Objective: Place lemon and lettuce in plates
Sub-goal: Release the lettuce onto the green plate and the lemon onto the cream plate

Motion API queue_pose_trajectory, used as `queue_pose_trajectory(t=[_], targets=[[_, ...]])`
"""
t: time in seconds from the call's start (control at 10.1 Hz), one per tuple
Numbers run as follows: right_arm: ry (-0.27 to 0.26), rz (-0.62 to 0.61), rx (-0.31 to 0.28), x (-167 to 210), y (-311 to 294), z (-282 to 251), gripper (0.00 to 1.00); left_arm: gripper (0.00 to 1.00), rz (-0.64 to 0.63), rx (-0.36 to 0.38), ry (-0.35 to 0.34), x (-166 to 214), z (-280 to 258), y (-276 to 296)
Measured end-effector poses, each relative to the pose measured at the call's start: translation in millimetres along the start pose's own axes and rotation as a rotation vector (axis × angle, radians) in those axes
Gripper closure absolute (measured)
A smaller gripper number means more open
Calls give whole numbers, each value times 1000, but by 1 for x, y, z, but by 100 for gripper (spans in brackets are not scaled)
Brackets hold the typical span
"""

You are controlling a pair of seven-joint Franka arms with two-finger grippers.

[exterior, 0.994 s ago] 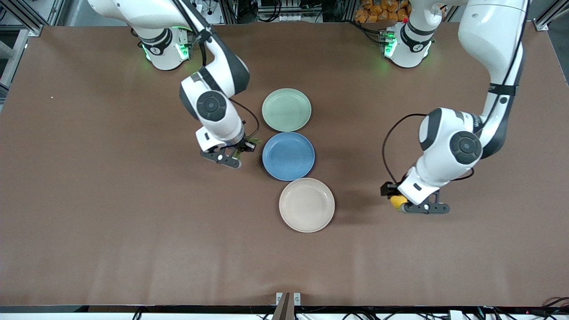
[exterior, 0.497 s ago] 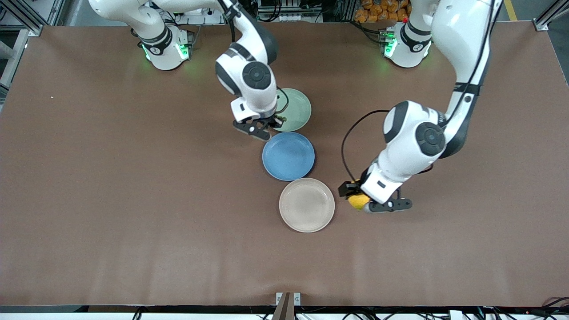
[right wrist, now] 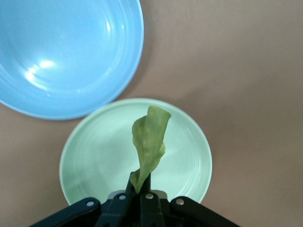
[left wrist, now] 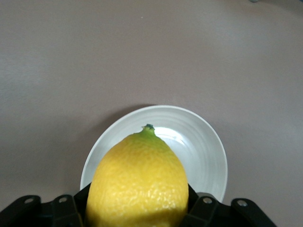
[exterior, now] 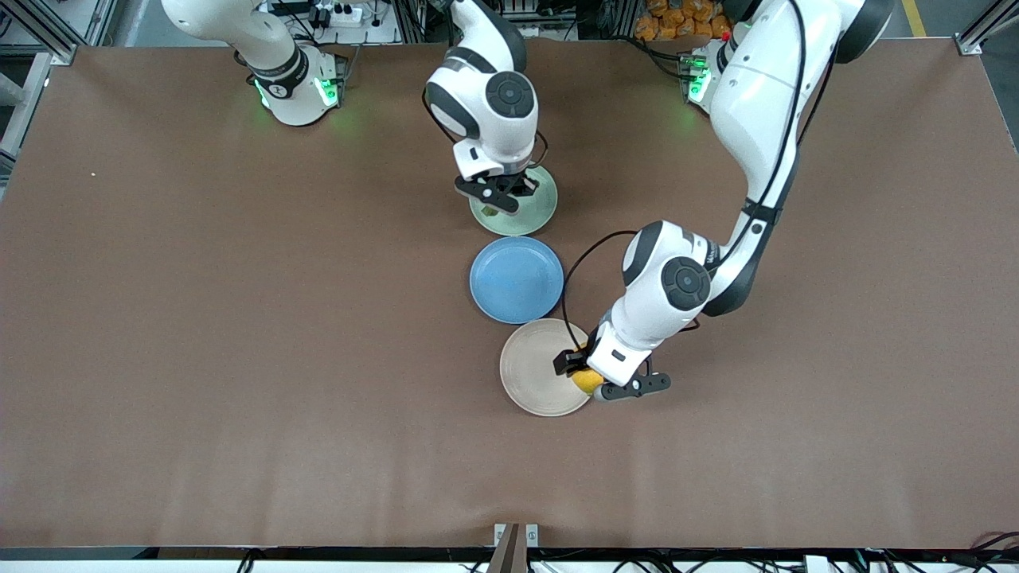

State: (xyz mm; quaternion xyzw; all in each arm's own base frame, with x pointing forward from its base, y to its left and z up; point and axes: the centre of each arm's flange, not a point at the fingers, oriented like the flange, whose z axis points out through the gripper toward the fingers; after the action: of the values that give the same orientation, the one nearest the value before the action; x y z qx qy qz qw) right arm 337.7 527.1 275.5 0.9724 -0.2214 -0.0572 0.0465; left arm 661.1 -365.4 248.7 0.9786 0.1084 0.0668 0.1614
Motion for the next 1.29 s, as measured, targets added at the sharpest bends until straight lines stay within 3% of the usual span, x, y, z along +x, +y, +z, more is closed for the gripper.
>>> queue_pose_trajectory(t=[0.3,0.7,0.9,0.99,1.09,1.29], targets=[[0,41,-20,-3,-1,13,87,40,-22,-17,18,-9,25,4],[2,87,-12,10,0,9,33,40,-15,-27,16,-33,58,15],[1,124,5,36,1,1,7,40,-12,-19,3,-40,70,14],[0,133,14,55,5,-3,0,40,-12,-14,-2,-42,75,12],[-2,129,25,76,9,-9,0,27,-11,-14,-2,-43,76,12],[-4,119,47,126,23,-22,0,17,4,-17,3,-41,74,13]])
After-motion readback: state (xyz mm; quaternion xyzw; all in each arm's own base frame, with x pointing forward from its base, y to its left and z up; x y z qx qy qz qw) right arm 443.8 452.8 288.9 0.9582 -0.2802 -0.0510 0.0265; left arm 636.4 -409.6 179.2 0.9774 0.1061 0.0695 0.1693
